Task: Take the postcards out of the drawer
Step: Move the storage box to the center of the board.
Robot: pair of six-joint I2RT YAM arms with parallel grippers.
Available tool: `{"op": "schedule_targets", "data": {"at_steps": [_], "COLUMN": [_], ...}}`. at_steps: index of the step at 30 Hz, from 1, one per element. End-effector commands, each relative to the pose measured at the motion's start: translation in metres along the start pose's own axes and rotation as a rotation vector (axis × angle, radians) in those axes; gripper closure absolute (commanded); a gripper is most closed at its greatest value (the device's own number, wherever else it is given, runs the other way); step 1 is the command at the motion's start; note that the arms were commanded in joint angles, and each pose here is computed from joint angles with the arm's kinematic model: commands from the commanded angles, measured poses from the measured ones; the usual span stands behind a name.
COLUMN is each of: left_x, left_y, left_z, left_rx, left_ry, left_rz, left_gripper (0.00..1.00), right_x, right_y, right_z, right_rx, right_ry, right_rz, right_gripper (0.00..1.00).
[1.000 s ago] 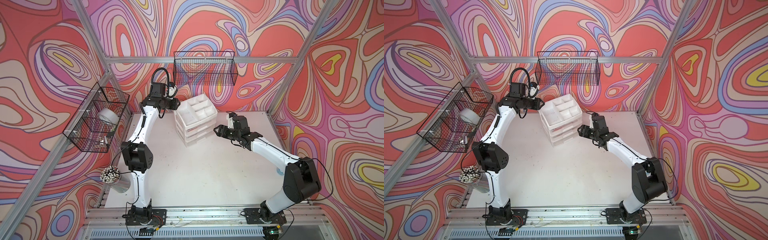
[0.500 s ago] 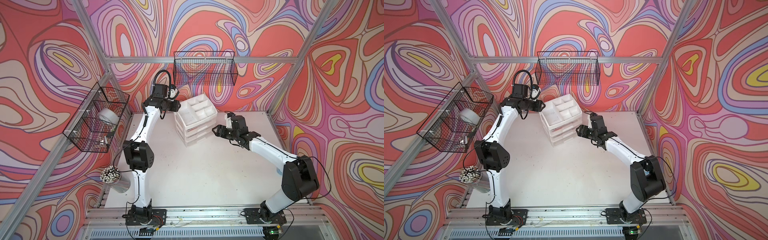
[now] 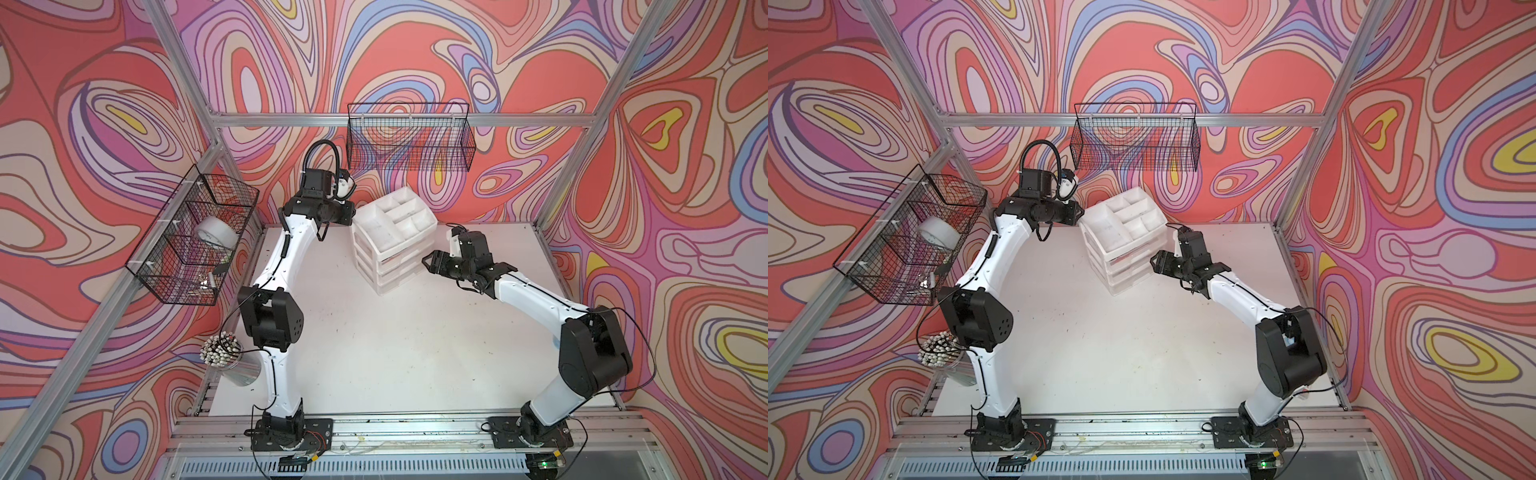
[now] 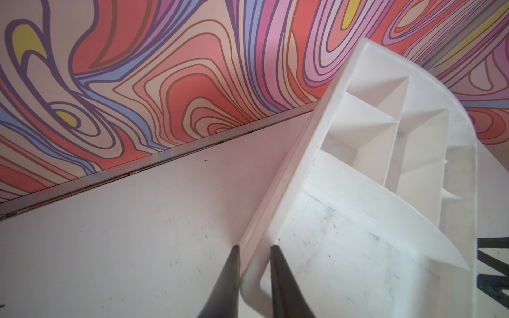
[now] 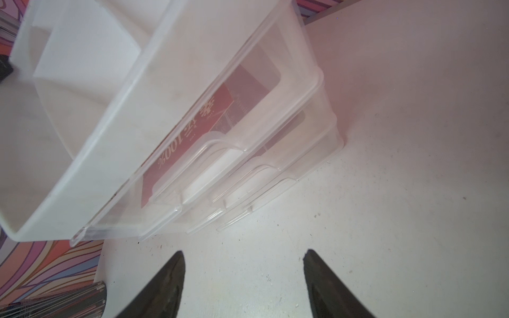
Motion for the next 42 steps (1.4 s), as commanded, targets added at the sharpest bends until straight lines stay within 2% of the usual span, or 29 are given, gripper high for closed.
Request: {"op": "schedule_targets", "data": {"at_steps": [1,4,8,12,16,24,29,42], "left_x": [-0.006,-0.003,-0.004,-0.007,-0.014,-0.029,-0.023,0.037], "left_y": [-0.038,-0.050,-0.056,-0.050,-0.041,-0.037,-0.041,-0.076], "left_z": [0.004,0.003,-0.001,-0.003,-0.002,0.005,0.002,-0.010], "left_rx": [0.051,0.065,0.042,0.028,0.005,-0.038,-0.041,0.014], "left_ry": [0.021,0.016,-0.004,-0.027,-0.029,0.016,-0.006,-0.010], "left_rz": [0.175,0.207,0.185,0.175,0.183,0.222,0.239,0.279], "left_gripper": [0.82,0.83,0.74,0.68,0.68,0.78,0.87,0.89], "right_x": [-0.001,-0.002,-0.003,-0.003,-0.003,-0.005,-0.006,-0.007], "right_y": [0.008,0.007,0.008,0.009,0.013,0.017,0.015,0.011], "right_z": [0.007,0.007,0.006,0.007,0.008,0.010,0.010,0.012], "right_rx": [0.013,0.016,0.018,0.021,0.027,0.028,0.025,0.000], "right_ry": [0.023,0.020,0.020,0.020,0.019,0.023,0.023,0.063], "right_rz": [-0.024,-0.021,-0.020,-0.017,-0.021,-0.017,-0.014,-0.014], "right_gripper": [0.31,0.31,0.31,0.31,0.31,0.31,0.30,0.30]}}
Point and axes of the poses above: each gripper's point midway between its finger pads, its own x axis back along the fingers, its own z axis along the line the jaws close on, y = z × x, the point moved 8 cm from there along x, back along the fingers, and after that the axes turned 10 degrees about x, right-handed, at the moved point
